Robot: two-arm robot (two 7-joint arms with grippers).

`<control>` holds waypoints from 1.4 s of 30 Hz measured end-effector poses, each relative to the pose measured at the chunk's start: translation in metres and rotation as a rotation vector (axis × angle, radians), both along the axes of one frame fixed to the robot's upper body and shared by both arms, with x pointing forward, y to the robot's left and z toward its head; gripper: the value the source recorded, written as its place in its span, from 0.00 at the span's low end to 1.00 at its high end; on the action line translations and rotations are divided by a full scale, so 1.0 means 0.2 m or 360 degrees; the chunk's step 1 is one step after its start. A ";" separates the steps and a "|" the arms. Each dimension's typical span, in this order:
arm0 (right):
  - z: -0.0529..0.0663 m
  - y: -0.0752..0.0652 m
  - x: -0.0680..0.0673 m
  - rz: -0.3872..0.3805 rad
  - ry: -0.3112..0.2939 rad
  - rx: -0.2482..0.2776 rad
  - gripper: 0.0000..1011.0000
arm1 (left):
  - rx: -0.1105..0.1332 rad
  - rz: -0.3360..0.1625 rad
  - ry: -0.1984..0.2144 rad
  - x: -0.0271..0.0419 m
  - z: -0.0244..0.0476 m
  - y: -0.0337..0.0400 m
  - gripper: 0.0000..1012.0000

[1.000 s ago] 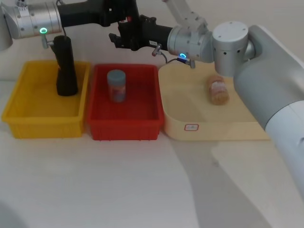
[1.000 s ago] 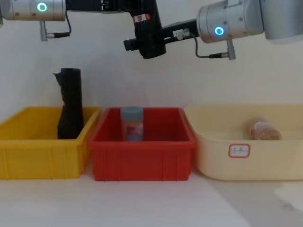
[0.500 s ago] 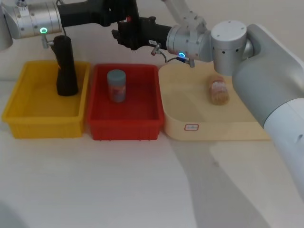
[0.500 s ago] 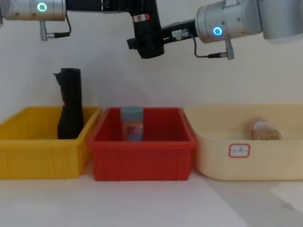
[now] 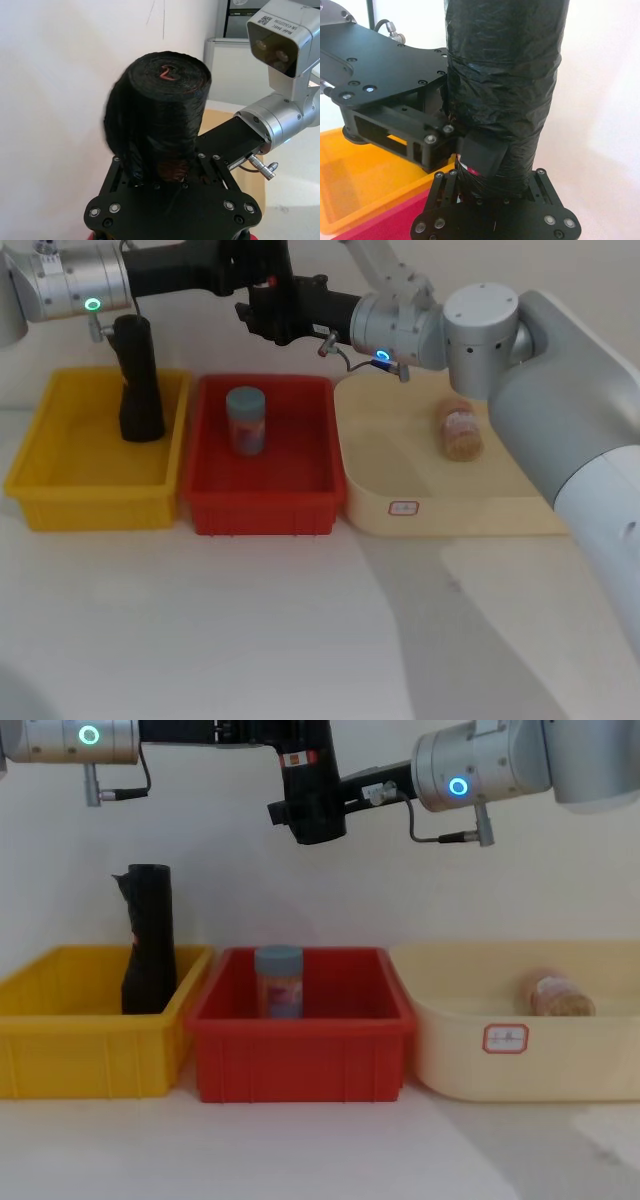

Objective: Pick up the garbage bag with the one hand and transfer it to the other hand.

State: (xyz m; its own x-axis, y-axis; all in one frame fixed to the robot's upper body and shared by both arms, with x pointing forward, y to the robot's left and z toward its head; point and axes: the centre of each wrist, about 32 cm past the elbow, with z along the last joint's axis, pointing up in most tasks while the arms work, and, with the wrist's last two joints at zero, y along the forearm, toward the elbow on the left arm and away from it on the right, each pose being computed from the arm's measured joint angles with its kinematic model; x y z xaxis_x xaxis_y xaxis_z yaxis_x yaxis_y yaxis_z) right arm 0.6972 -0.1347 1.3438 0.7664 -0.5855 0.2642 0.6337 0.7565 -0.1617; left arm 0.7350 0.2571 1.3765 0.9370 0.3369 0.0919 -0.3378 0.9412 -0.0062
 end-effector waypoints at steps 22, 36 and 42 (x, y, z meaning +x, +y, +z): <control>0.00 -0.04 -0.02 -0.0121 -0.0037 0.0029 0.52 | 0.0000 0.0000 0.0000 0.000 0.000 0.000 0.99; -0.03 -0.16 -0.06 -0.0419 -0.0058 0.0100 0.52 | 0.0000 0.0001 0.0000 0.000 0.000 0.001 0.99; -0.06 -0.22 -0.08 -0.0571 -0.0047 0.0119 0.52 | 0.0000 0.0002 0.0000 0.000 0.000 0.001 0.99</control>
State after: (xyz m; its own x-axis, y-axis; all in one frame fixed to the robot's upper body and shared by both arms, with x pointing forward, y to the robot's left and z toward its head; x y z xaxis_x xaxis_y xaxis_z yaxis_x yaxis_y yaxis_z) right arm 0.6814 -0.1781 1.3318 0.5016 -0.8341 0.2297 0.8643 0.4945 -0.0918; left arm 0.7350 0.2572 1.3765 0.9367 0.3380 0.0918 -0.3389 0.9408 -0.0062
